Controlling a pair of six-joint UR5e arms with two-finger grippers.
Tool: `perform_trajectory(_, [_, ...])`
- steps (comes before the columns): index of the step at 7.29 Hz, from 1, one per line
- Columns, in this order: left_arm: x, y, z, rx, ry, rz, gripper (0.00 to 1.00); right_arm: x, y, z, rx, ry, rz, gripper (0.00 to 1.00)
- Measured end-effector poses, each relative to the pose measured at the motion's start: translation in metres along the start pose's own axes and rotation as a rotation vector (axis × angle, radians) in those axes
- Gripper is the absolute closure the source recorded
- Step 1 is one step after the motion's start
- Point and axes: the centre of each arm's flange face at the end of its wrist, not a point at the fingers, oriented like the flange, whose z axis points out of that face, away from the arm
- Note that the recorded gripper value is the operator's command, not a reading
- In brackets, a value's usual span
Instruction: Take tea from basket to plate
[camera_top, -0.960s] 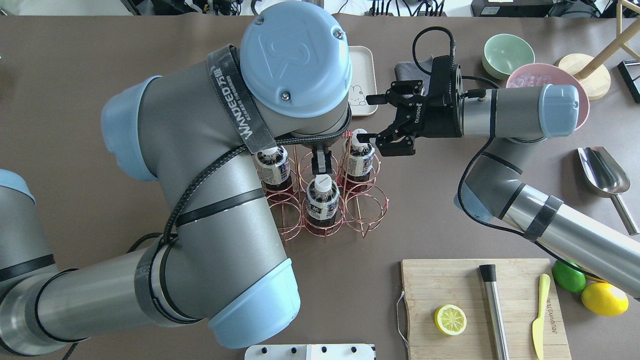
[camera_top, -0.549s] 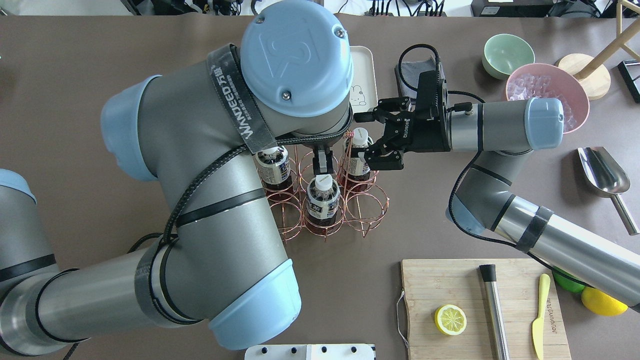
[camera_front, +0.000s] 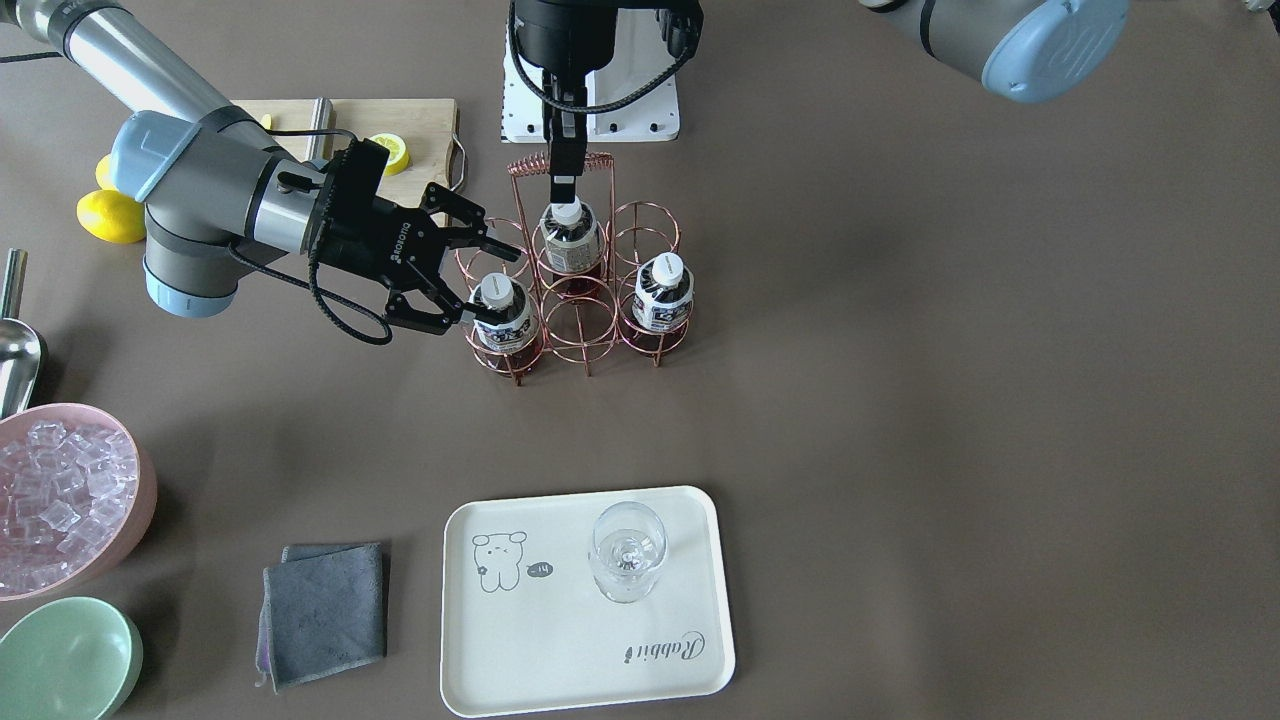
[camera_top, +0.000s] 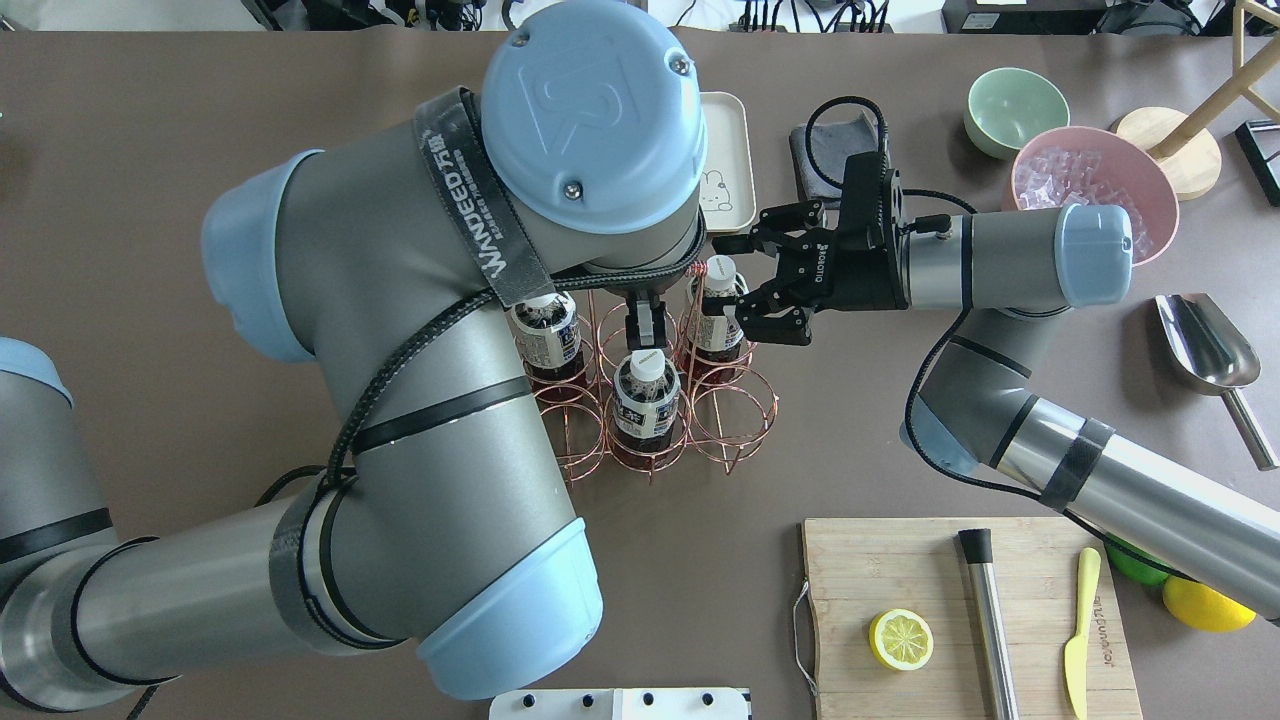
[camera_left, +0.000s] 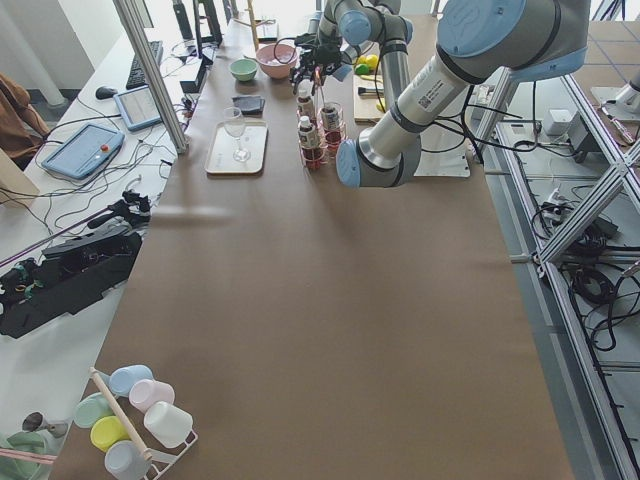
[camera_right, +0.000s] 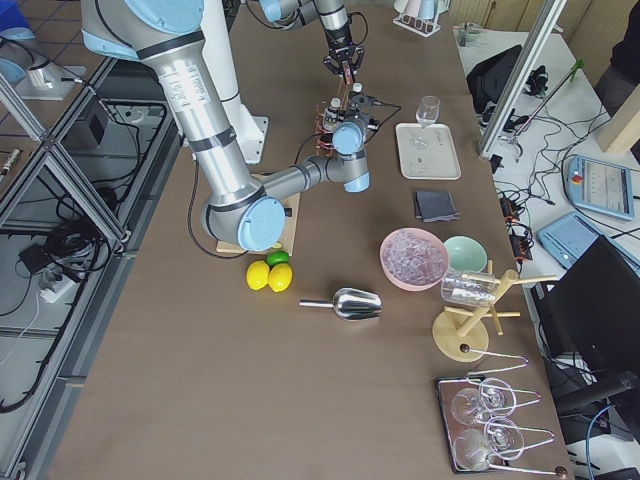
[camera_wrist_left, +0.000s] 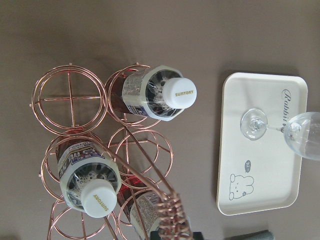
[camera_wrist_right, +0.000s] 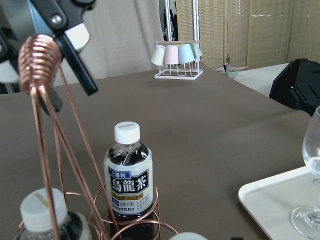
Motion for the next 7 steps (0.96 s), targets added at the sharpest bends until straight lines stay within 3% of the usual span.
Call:
perform_trajectory(1, [0.000, 0.000, 0.000, 0.000, 0.000, 0.000, 1.00, 0.001, 0.004, -0.002, -0.005, 0.003, 0.002, 0.52])
perform_trajectory(4, [0.000, 0.002, -0.002, -0.004, 0.000, 0.000, 1.00, 0.001, 0.007, -0.007, -0.010, 0.004, 0.007, 1.00])
perform_trajectory(7, [0.000, 0.002, -0.003, -0.004, -0.001, 0.000, 1.00, 0.002, 0.007, -0.013, -0.013, 0.006, 0.014, 1.00])
